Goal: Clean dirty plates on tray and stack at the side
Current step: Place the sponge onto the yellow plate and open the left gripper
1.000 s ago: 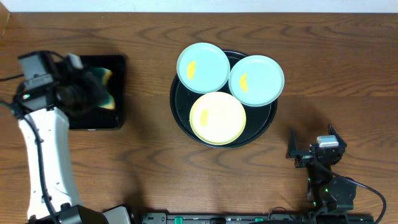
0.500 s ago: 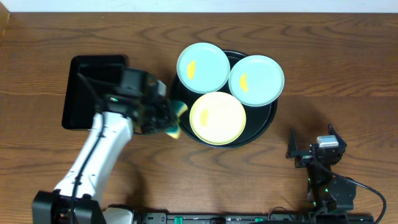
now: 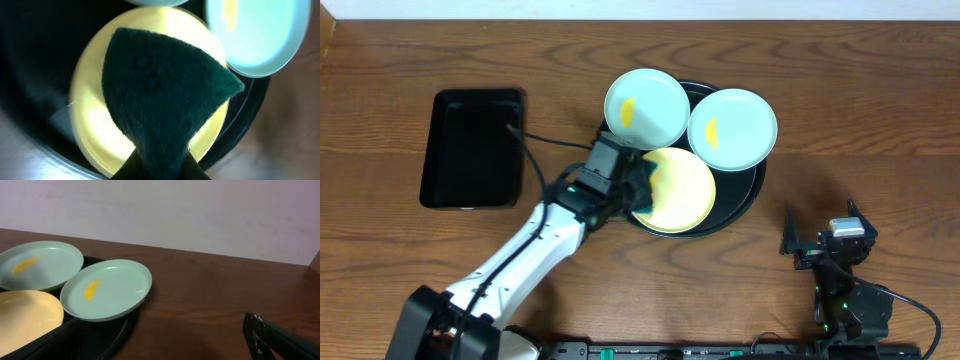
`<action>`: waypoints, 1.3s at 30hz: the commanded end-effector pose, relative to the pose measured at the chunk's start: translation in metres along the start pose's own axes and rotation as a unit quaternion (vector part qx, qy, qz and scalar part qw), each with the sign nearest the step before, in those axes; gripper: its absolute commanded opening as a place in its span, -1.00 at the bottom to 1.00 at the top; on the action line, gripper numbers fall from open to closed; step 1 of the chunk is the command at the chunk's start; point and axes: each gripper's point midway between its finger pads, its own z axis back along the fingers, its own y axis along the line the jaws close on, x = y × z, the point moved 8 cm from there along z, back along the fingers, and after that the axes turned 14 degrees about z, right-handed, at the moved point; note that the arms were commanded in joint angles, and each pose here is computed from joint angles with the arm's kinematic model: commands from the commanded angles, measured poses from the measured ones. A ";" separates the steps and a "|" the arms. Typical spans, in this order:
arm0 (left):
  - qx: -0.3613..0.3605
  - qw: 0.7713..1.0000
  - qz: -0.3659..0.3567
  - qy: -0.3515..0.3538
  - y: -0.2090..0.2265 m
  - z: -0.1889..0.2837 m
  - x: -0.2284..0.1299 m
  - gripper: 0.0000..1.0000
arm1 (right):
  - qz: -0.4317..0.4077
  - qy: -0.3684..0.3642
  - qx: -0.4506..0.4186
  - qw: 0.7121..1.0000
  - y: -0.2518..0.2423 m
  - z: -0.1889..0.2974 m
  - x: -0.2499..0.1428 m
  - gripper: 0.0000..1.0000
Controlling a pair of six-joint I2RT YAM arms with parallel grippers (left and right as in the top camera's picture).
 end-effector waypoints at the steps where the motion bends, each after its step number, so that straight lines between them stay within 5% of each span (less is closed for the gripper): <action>1: 0.016 1.000 0.009 -0.021 -0.002 -0.023 -0.002 -0.85 | 0.002 0.001 0.000 1.000 0.000 0.000 -0.001 0.98; 14: 0.022 1.000 0.001 -0.005 0.001 -0.058 -0.007 -0.83 | 0.002 0.001 0.000 1.000 0.000 0.000 -0.001 0.98; 18: -0.002 1.000 -0.004 0.014 -0.006 -0.058 -0.010 -0.35 | 0.002 0.001 0.000 1.000 0.000 0.000 -0.001 0.98; 24: -0.013 1.000 -0.017 0.018 -0.009 -0.058 -0.011 -0.29 | 0.002 0.001 0.000 1.000 0.000 0.000 -0.001 0.98; 32: -0.023 0.998 -0.051 0.012 -0.014 -0.052 -0.009 0.09 | 0.002 0.001 0.000 1.000 0.000 0.000 -0.001 0.98; 39: -0.045 0.997 -0.067 -0.002 -0.026 -0.038 -0.005 0.12 | 0.002 0.001 0.000 1.000 0.000 0.000 -0.001 0.98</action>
